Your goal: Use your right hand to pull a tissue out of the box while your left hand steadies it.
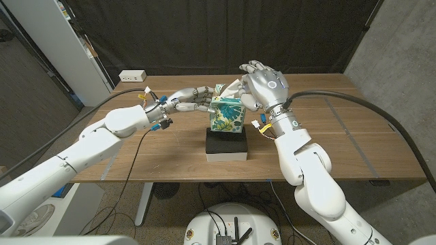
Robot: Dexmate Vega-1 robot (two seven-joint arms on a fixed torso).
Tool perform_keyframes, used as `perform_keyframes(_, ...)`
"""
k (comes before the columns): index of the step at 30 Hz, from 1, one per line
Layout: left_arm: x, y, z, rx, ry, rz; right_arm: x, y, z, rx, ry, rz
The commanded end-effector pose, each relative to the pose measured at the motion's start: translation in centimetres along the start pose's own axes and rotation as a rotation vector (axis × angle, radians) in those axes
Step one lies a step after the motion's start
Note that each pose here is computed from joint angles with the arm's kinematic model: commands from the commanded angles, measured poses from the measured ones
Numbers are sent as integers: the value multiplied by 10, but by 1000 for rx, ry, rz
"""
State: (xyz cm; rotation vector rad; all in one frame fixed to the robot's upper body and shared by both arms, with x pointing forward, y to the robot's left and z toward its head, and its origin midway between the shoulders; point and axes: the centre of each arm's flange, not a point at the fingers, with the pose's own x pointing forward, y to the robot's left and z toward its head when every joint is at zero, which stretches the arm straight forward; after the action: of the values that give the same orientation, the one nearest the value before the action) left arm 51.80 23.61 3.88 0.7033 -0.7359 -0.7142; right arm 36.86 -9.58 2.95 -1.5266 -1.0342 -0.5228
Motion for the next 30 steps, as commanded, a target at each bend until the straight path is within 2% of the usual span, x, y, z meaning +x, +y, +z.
perform_keyframes(1,5,3,-4,-6,6,-5,2,-1,-3,17,-28,-155)
perform_keyframes(22,11,2,-3,-8,6,-5,11,-8,-13,-6,-50,-310)
perform_keyframes(30,10,0,-2,-6,11,-3,12,-12,-16,5,-80,-367)
